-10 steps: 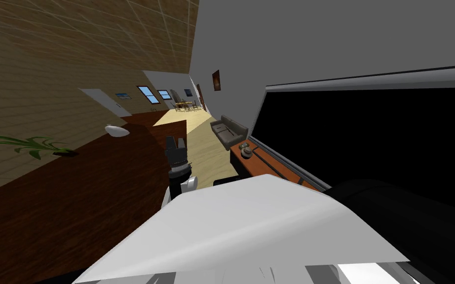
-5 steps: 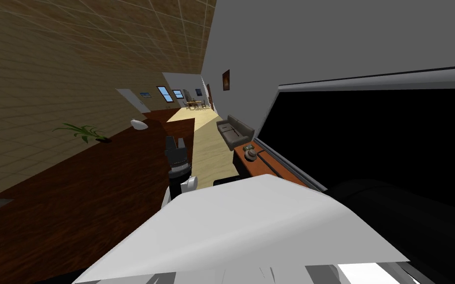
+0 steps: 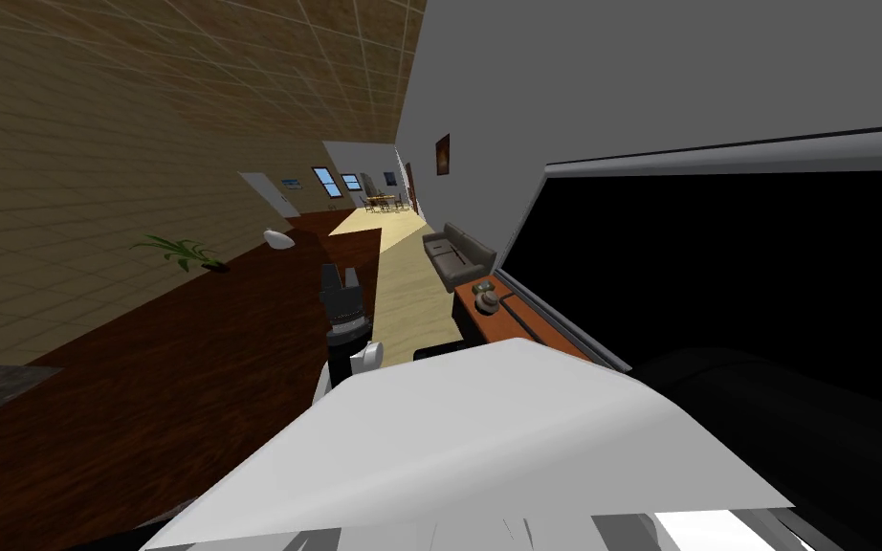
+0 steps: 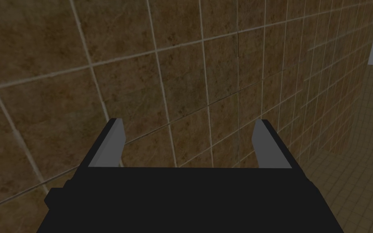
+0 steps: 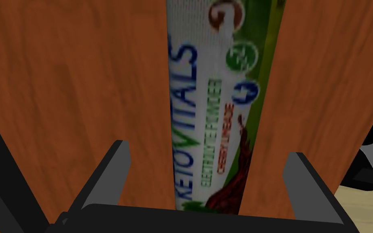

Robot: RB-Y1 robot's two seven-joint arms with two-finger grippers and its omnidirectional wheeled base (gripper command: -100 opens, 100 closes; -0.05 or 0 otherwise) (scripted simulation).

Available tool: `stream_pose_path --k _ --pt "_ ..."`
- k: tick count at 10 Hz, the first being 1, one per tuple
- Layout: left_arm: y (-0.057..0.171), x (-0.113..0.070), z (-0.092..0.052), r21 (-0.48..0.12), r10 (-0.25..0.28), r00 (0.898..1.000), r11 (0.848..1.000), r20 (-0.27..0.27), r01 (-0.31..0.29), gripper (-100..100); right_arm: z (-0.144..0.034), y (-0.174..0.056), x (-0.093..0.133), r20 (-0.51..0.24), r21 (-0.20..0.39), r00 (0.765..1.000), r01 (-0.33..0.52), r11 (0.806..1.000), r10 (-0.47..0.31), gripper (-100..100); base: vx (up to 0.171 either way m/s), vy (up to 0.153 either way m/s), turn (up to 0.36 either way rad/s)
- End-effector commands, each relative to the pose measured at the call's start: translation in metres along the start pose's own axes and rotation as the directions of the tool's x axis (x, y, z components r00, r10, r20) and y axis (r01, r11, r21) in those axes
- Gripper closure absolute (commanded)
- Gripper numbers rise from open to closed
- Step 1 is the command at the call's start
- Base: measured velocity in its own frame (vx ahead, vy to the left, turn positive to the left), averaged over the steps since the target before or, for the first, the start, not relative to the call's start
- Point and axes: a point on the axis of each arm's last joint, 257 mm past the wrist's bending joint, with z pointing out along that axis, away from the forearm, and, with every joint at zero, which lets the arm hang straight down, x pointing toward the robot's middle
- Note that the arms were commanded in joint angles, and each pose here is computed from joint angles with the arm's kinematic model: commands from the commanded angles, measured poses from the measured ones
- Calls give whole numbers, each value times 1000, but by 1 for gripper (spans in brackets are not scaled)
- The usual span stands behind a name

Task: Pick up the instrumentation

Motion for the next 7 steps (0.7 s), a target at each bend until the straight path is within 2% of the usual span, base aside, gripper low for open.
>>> stream_pose_path --k 1,3,4,5,7 --pt "0 0 0 0 0 1000 1000 0 0 0 9 12 1 -1 1 1000 -7 1000 7 -100 -16 -58 94" --pt "0 0 0 0 0 1000 1000 0 0 0 18 23 0 -2 0 1000 -16 1000 16 -100 -24 -33 81" --pt "0 0 0 0 0 1000 1000 0 0 0 14 19 0 -1 0 1000 -13 1000 13 -100 -7 -7 24" --pt "0 0 0 0 0 1000 1000 0 0 0 14 19 0 -1 1 1000 -13 1000 13 100 0 0 0" --pt "0 0 0 0 0 1000 1000 0 0 0 15 22 0 0 -4 1000 -13 1000 13 100 0 3 -1"
